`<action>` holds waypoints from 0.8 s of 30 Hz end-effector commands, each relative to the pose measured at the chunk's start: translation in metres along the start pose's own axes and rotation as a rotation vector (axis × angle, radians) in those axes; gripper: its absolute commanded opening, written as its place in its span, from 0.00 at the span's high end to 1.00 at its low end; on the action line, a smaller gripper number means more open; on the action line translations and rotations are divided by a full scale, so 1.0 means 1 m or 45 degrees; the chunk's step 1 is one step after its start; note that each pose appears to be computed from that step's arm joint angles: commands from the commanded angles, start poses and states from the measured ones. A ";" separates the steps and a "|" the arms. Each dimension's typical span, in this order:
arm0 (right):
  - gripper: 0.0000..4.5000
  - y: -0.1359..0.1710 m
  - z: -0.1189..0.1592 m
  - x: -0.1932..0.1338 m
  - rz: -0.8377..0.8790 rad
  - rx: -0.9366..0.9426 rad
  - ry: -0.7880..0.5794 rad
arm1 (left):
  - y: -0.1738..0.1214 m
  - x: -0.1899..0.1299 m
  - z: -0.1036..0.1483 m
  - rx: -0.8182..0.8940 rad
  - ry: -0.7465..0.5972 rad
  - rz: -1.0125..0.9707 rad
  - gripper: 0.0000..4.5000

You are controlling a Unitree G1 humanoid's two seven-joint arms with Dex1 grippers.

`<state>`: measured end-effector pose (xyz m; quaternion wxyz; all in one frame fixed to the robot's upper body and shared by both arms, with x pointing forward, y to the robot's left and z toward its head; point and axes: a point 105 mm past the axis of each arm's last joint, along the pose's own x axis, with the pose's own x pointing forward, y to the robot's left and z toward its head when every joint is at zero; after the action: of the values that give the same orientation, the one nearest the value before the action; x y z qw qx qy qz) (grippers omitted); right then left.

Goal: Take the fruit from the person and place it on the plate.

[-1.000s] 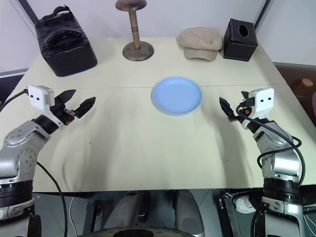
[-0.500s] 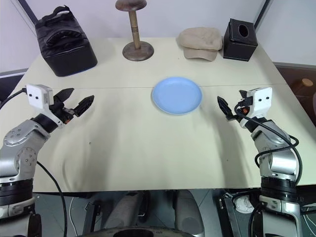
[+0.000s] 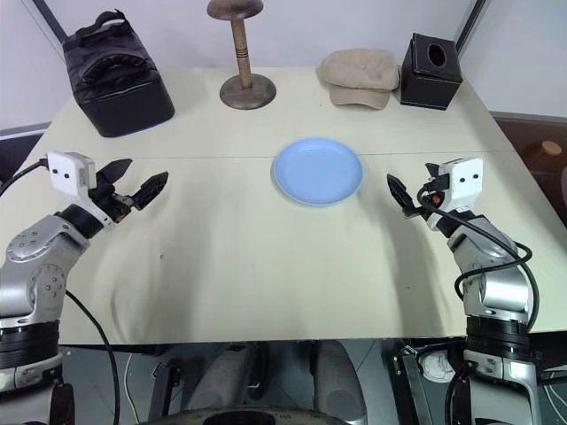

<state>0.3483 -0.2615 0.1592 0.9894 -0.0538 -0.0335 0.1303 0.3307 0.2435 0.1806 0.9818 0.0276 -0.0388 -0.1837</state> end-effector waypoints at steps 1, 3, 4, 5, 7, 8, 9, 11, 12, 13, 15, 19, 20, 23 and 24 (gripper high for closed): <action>0.00 -0.001 0.013 0.002 -0.005 -0.023 -0.066 | 0.006 -0.003 0.016 0.053 -0.064 0.019 0.01; 0.00 -0.001 0.013 0.002 -0.005 -0.023 -0.065 | 0.005 -0.003 0.017 0.055 -0.065 0.018 0.01; 0.00 -0.001 0.013 0.002 -0.005 -0.022 -0.065 | 0.005 -0.003 0.017 0.056 -0.065 0.016 0.01; 0.00 -0.001 0.013 0.002 -0.005 -0.022 -0.065 | 0.005 -0.003 0.017 0.057 -0.065 0.015 0.01; 0.00 -0.001 0.013 0.001 -0.007 -0.022 -0.065 | 0.005 -0.003 0.017 0.058 -0.065 0.015 0.01; 0.00 -0.001 0.013 0.001 -0.007 -0.022 -0.065 | 0.005 -0.003 0.017 0.058 -0.065 0.015 0.01; 0.00 -0.001 0.013 0.001 -0.008 -0.022 -0.065 | 0.005 -0.003 0.017 0.058 -0.064 0.014 0.01; 0.00 -0.001 0.012 0.001 -0.008 -0.022 -0.064 | 0.005 -0.003 0.016 0.058 -0.063 0.013 0.01; 0.00 -0.001 0.012 0.001 -0.008 -0.022 -0.064 | 0.005 -0.003 0.016 0.058 -0.063 0.012 0.01; 0.00 -0.001 0.012 0.001 -0.008 -0.022 -0.063 | 0.005 -0.003 0.016 0.058 -0.062 0.012 0.01; 0.00 -0.001 0.012 0.001 -0.007 -0.022 -0.063 | 0.005 -0.003 0.016 0.058 -0.062 0.011 0.01; 0.00 -0.001 0.012 0.001 -0.007 -0.022 -0.062 | 0.005 -0.003 0.016 0.058 -0.062 0.012 0.01; 0.00 -0.001 0.012 0.001 -0.007 -0.023 -0.061 | 0.005 -0.003 0.016 0.059 -0.062 0.012 0.01; 0.00 -0.001 0.012 0.001 -0.006 -0.022 -0.060 | 0.006 -0.003 0.016 0.063 -0.060 0.012 0.01; 0.00 -0.001 0.012 0.001 -0.006 -0.022 -0.059 | 0.007 -0.002 0.017 0.065 -0.060 0.013 0.01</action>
<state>0.3483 -0.2617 0.1589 0.9896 -0.0542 -0.0331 0.1293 0.3308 0.2446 0.1805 0.9816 0.0303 -0.0370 -0.1847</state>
